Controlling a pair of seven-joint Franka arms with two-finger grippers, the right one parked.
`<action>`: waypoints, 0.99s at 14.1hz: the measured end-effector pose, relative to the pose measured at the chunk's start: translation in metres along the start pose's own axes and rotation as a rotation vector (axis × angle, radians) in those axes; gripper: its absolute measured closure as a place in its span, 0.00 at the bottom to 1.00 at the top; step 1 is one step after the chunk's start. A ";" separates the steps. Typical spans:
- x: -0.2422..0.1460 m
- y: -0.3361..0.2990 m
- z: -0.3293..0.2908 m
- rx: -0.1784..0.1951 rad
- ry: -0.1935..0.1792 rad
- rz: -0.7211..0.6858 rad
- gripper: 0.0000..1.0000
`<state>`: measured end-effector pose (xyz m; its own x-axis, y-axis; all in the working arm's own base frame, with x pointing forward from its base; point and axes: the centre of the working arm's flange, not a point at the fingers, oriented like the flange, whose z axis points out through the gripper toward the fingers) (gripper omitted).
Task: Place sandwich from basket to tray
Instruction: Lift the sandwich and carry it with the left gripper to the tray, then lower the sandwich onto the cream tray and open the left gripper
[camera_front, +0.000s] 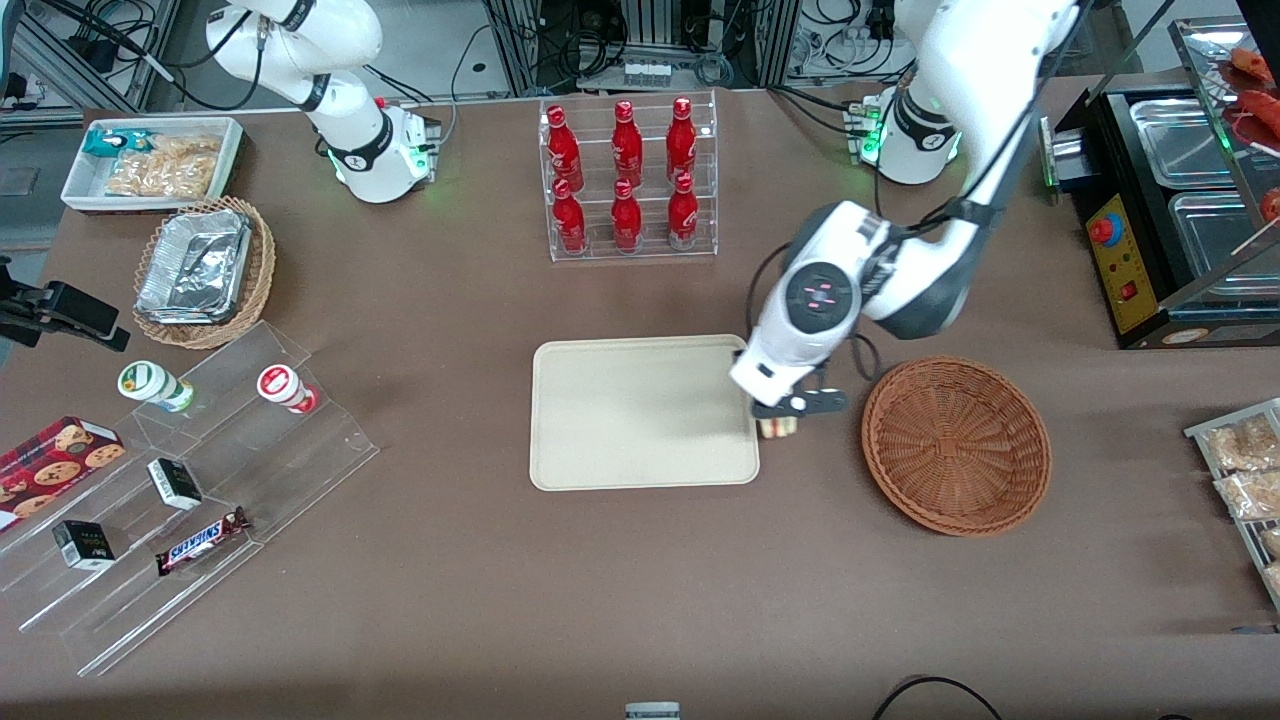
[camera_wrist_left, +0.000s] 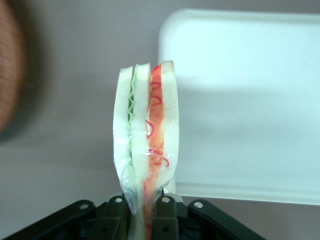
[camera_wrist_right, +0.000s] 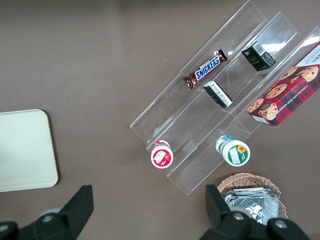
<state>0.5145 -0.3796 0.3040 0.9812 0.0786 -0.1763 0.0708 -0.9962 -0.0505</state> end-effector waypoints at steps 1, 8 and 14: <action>-0.009 0.024 0.009 0.001 -0.005 0.000 0.85; -0.046 0.122 0.053 -0.001 -0.027 -0.023 0.84; -0.015 0.129 0.061 -0.032 -0.021 -0.053 0.82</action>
<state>0.4984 -0.5075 0.2401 0.9720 0.1316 -0.1946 0.1284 -0.9913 -0.0290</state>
